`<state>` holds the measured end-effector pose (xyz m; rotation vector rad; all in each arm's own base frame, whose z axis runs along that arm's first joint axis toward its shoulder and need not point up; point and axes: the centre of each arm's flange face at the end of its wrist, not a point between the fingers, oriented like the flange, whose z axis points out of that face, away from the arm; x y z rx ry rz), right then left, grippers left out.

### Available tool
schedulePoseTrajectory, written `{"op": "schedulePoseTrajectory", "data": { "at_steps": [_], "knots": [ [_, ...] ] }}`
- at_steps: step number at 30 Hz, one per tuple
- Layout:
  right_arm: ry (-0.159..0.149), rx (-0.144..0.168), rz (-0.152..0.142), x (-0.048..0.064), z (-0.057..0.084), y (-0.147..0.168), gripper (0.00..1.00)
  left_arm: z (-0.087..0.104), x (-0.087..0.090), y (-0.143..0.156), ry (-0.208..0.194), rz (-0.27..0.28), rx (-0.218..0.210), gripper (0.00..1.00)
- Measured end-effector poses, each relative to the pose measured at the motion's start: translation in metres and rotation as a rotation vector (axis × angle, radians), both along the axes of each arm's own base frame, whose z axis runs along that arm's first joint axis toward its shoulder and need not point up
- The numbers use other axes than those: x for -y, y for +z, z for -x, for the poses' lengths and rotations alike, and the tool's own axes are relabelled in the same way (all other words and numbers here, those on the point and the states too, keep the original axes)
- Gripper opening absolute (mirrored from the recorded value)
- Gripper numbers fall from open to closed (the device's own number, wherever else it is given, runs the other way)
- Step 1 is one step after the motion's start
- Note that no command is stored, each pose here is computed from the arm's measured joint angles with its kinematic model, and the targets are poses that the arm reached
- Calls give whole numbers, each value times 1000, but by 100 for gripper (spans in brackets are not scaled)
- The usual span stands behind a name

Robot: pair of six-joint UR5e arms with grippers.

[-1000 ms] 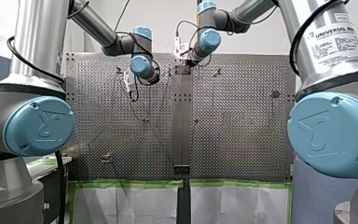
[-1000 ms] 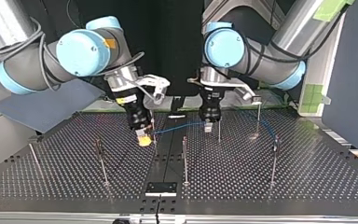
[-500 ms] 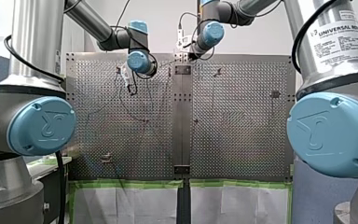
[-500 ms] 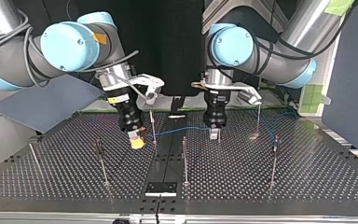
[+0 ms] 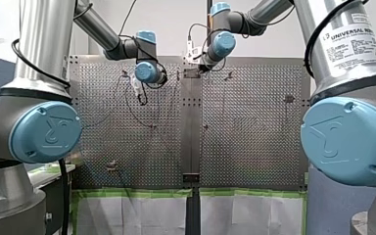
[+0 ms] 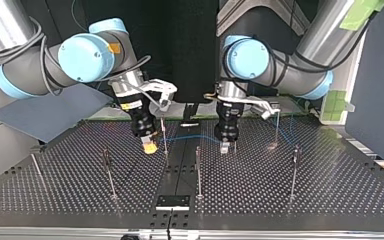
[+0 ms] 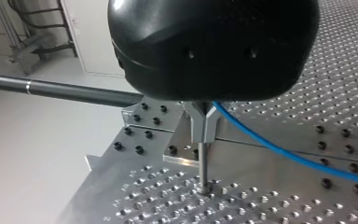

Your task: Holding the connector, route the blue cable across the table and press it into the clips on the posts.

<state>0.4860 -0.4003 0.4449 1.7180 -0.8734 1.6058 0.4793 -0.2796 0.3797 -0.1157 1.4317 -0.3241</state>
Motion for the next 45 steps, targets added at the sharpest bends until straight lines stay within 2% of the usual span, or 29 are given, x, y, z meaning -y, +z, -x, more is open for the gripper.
{"op": "schedulePoseTrajectory", "data": {
  "at_steps": [3,9,13,19,26,34,45],
  "knots": [
    [2,2,0,2,0,-1,0,-5,-1,3,-6,6,8,0],
    [4,7,0,7,0,-4,0,-21,1,0,-5,1,-11,0],
    [10,8,-7,20,-1,-15,0,-33,2,9,-7,7,5,0],
    [12,17,-8,33,0,-20,0,-42,1,21,-7,18,27,0],
    [7,34,-8,46,7,-16,0,-55,1,5,-12,11,2,0],
    [3,37,-18,60,14,-24,0,-78,6,-11,-17,4,-18,0],
    [2,47,-14,72,20,-23,0,-85,2,-9,-15,4,-21,0]
  ]
}}
